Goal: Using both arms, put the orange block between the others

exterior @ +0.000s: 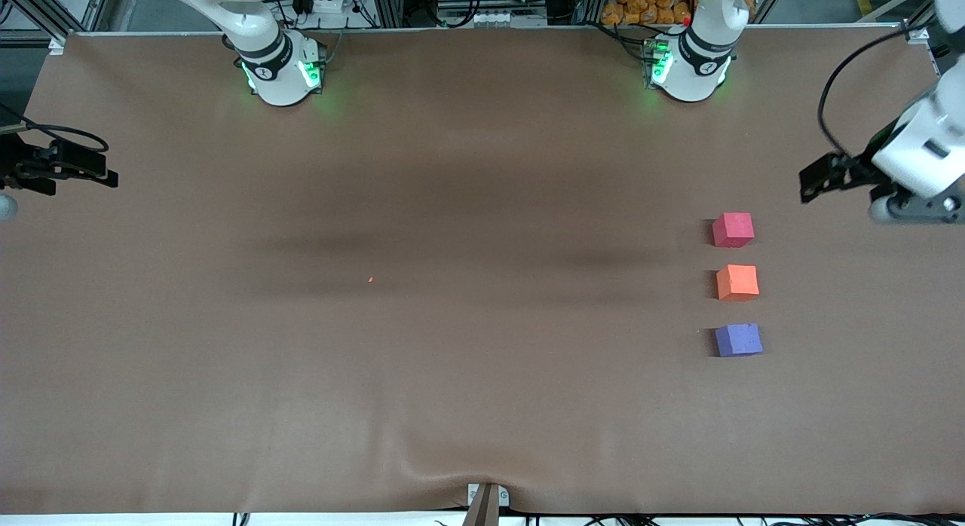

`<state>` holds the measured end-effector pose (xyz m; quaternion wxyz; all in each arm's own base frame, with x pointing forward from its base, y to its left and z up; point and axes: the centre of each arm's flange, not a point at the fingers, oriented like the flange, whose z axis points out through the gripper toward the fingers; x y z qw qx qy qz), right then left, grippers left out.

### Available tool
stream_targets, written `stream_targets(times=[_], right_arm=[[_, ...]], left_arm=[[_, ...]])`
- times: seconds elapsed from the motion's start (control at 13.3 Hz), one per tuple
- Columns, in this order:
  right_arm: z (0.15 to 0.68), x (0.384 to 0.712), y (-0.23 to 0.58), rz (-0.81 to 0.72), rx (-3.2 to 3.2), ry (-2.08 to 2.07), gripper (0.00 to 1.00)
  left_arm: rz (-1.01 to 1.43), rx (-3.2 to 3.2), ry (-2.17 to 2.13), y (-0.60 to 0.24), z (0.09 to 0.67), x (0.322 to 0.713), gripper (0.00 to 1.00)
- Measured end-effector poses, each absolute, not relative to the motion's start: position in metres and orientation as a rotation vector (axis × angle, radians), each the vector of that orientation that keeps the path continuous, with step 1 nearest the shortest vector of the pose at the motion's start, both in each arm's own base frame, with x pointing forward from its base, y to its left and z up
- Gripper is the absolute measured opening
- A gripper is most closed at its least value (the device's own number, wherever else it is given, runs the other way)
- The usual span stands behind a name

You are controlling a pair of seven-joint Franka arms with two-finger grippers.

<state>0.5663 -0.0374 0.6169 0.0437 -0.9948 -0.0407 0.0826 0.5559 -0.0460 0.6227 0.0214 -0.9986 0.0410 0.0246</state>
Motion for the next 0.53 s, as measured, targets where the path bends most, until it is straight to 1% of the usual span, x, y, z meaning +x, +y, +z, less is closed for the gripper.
stream_targets(times=[0.3,0.53], right_arm=[[0.617,0.566,-0.037,0.253,-3.041,-0.125,1.00],[0.617,0.566,-0.037,0.253,-3.041,-0.125,1.00]], left_arm=[[0.119,-3.156,0.143,-0.044,0.652,0.543,1.00],[0.090,-3.158,0.137,-0.037,0.665,0.542,1.00]])
